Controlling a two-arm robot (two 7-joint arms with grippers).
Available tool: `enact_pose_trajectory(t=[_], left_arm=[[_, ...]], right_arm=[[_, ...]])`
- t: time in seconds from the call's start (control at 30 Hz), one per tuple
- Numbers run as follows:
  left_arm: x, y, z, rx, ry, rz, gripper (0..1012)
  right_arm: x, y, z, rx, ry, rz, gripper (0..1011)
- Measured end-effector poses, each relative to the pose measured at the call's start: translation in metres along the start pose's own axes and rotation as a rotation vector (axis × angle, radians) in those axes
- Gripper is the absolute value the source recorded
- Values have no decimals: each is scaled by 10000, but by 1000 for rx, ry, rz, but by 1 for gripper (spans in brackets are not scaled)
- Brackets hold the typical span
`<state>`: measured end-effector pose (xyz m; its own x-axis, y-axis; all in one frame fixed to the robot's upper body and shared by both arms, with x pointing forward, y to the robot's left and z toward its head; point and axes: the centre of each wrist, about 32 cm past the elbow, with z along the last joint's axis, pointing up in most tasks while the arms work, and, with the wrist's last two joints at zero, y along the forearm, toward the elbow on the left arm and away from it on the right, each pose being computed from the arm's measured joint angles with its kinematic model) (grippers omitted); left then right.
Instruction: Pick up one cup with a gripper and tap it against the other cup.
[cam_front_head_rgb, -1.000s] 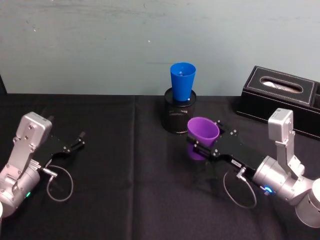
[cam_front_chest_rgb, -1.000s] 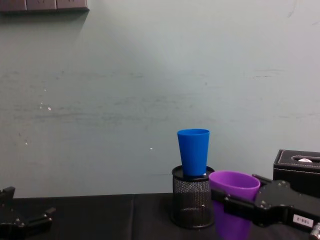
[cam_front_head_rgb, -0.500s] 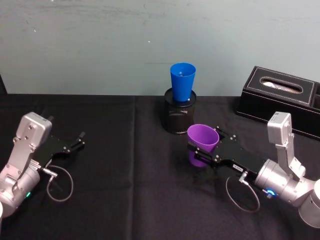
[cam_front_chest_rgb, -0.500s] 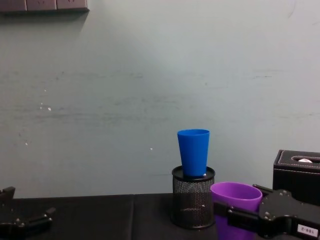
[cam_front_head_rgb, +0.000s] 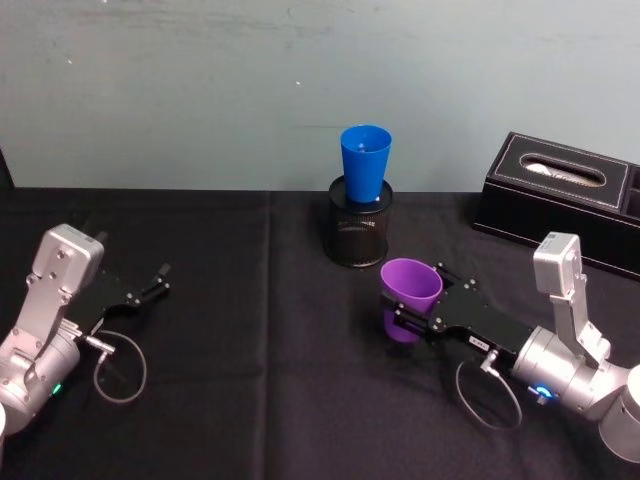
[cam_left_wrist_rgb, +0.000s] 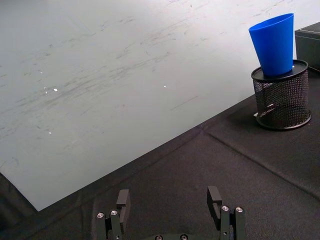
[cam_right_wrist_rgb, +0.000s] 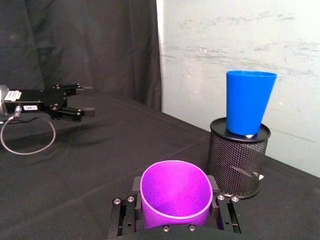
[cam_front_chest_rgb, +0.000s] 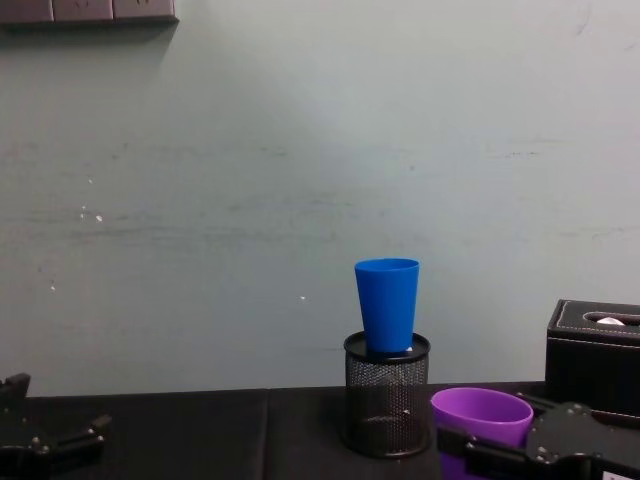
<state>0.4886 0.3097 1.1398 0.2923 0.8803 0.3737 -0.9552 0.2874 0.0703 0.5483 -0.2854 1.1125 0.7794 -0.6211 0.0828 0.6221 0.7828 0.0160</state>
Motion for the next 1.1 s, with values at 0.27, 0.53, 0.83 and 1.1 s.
enact_pose_trajectory(t=[0.27,0.53,0.83,1.1], left_arm=[[0,0,0,0,0,0,1011],[0,0,0,0,0,0,1011],[0,0,0,0,0,0,1011],[0,0,0,0,0,0,1011]], right_arm=[[4,-8,-54,-14,7,-13,734],[2,-17,-95,-27,14,-20,734],[-1,-13,-147,-37,27,-18,734],[-8,-1,-183,-35,32,-12,734]])
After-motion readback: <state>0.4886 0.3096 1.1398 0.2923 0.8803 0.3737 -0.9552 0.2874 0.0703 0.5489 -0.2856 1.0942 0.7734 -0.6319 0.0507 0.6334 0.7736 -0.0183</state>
